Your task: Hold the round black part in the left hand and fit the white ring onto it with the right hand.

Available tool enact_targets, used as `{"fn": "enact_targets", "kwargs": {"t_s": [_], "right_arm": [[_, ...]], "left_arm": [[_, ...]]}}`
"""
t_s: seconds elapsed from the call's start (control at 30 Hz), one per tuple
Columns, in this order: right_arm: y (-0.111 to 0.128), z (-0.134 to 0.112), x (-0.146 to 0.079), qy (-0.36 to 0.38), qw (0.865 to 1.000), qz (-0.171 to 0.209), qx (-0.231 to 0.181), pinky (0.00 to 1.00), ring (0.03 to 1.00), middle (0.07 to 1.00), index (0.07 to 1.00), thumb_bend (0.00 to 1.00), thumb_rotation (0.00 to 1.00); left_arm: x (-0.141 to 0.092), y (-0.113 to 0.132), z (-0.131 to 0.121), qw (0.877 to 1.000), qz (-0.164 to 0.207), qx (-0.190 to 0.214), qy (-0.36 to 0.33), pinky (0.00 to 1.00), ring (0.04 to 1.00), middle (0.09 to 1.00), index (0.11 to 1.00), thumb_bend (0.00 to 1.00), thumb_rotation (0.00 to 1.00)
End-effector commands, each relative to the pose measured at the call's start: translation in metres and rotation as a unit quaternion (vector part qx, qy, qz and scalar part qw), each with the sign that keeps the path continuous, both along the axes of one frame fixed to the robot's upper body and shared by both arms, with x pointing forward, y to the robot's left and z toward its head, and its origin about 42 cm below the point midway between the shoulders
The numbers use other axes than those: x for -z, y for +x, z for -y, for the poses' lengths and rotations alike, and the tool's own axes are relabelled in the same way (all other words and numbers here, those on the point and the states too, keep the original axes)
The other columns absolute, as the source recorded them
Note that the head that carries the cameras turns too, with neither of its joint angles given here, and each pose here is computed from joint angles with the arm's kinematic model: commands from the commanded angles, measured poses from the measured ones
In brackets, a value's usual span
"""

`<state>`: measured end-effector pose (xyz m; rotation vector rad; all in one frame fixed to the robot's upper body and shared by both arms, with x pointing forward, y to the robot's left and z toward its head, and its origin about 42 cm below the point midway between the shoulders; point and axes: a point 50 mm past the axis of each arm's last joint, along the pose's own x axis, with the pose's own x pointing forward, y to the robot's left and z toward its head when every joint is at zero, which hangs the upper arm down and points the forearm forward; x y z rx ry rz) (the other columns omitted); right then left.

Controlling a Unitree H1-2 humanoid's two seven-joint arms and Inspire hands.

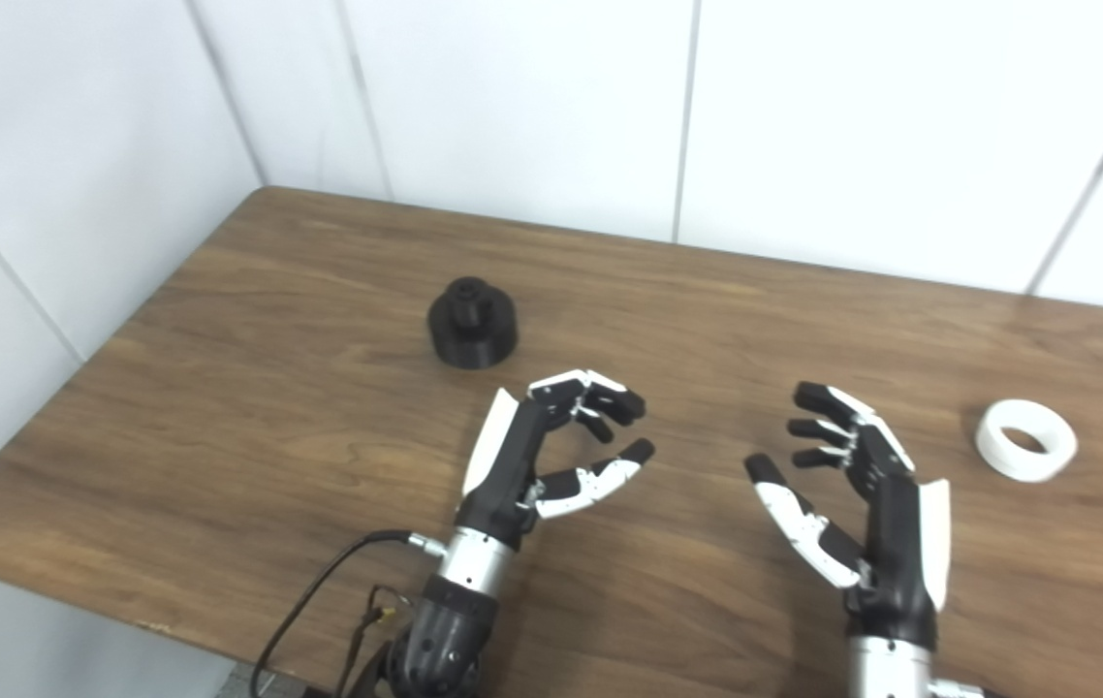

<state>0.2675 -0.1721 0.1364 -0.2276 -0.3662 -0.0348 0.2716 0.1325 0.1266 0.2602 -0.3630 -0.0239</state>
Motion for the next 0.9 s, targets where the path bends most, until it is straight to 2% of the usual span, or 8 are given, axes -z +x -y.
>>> {"fn": "enact_targets", "kwargs": {"t_s": [0.0, 0.23, 0.33, 0.67, 0.7, 0.73, 0.8, 0.87], "right_arm": [[-0.013, 0.020, 0.025, -0.020, 0.999, -0.038, 0.008, 0.52, 0.645, 0.721, 0.713, 0.65, 0.32], [-0.012, 0.018, 0.025, -0.017, 0.999, -0.041, 0.009, 0.53, 0.664, 0.726, 0.710, 0.68, 0.34], [-0.012, 0.017, 0.025, -0.015, 0.999, -0.042, 0.008, 0.54, 0.669, 0.729, 0.712, 0.68, 0.34], [-0.011, 0.015, 0.025, -0.015, 0.999, -0.041, 0.011, 0.54, 0.660, 0.725, 0.713, 0.67, 0.33], [-0.011, 0.015, 0.025, -0.016, 0.999, -0.041, 0.011, 0.53, 0.657, 0.725, 0.713, 0.67, 0.33], [-0.011, 0.015, 0.025, -0.015, 0.999, -0.040, 0.011, 0.53, 0.654, 0.724, 0.714, 0.67, 0.33], [-0.011, 0.014, 0.025, -0.015, 0.999, -0.040, 0.011, 0.52, 0.649, 0.723, 0.714, 0.66, 0.32], [-0.011, 0.015, 0.024, -0.015, 0.999, -0.041, 0.012, 0.53, 0.651, 0.723, 0.713, 0.66, 0.32]], "left_arm": [[0.010, -0.002, 0.010, 1.000, -0.019, 0.002, -0.006, 0.45, 0.563, 0.609, 0.495, 0.49, 0.07], [0.008, -0.001, 0.006, 1.000, -0.020, -0.003, 0.000, 0.47, 0.580, 0.617, 0.495, 0.49, 0.07], [0.006, 0.001, -0.001, 0.999, -0.010, -0.012, 0.032, 0.49, 0.604, 0.635, 0.495, 0.49, 0.08], [-0.011, 0.012, -0.031, 0.993, 0.032, -0.047, 0.100, 0.68, 0.764, 0.772, 0.499, 0.50, 0.08], [-0.013, 0.013, -0.036, 0.991, 0.038, -0.052, 0.113, 0.69, 0.772, 0.778, 0.619, 0.52, 0.20], [-0.016, 0.015, -0.040, 0.989, 0.043, -0.060, 0.128, 0.70, 0.773, 0.777, 0.663, 0.53, 0.24], [-0.022, 0.018, -0.050, 0.985, 0.047, -0.071, 0.153, 0.73, 0.786, 0.783, 0.722, 0.54, 0.30], [-0.027, 0.020, -0.059, 0.981, 0.052, -0.079, 0.170, 0.73, 0.792, 0.789, 0.736, 0.55, 0.30]]}}
